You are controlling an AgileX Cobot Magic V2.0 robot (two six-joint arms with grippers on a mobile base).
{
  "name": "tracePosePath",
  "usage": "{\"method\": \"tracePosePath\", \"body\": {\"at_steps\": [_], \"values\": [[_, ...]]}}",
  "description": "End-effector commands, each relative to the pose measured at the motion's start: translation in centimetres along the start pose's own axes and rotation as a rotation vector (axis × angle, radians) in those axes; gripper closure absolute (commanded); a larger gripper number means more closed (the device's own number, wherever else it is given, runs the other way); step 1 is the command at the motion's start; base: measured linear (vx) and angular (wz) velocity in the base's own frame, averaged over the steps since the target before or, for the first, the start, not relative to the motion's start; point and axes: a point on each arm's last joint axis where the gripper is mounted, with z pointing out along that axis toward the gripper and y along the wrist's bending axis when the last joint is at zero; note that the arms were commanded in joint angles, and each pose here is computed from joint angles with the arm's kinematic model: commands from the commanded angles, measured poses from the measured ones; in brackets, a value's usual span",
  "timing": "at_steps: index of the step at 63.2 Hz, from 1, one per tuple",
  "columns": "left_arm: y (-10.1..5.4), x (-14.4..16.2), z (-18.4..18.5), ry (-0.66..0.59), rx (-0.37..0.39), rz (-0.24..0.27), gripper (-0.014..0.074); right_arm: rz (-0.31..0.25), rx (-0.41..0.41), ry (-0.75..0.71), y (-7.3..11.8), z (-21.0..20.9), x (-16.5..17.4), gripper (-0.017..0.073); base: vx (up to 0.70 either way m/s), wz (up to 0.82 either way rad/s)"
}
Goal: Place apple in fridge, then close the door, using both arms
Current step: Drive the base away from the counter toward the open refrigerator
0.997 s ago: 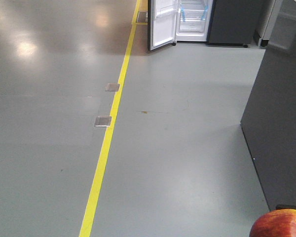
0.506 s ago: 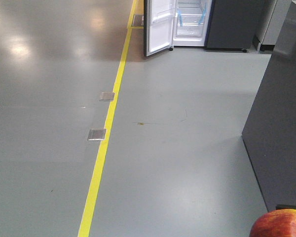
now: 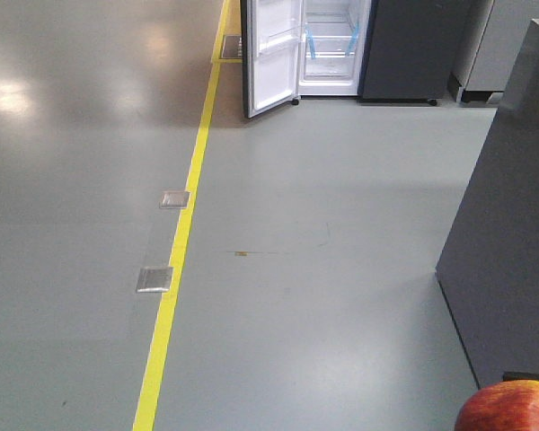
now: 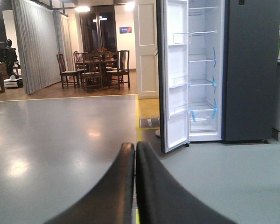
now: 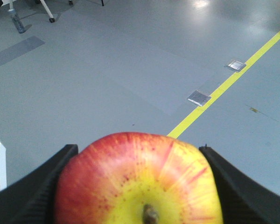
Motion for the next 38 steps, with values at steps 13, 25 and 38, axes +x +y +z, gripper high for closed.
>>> {"method": "tracePosePath", "body": {"at_steps": [13, 25, 38], "values": [[0.01, -0.08, -0.11, -0.071, 0.0, -0.009, 0.06, 0.009, 0.011, -0.082, -0.01, -0.36, -1.26, 0.019, 0.32, -0.03], [0.01, -0.08, -0.11, -0.071, 0.0, -0.009, 0.06, 0.009, 0.011, -0.082, -0.01, -0.36, -1.26, 0.019, 0.32, -0.03], [0.01, -0.08, -0.11, -0.071, 0.0, -0.009, 0.06, 0.009, 0.011, -0.082, -0.01, -0.36, -1.26, 0.019, 0.32, -0.04]]}}
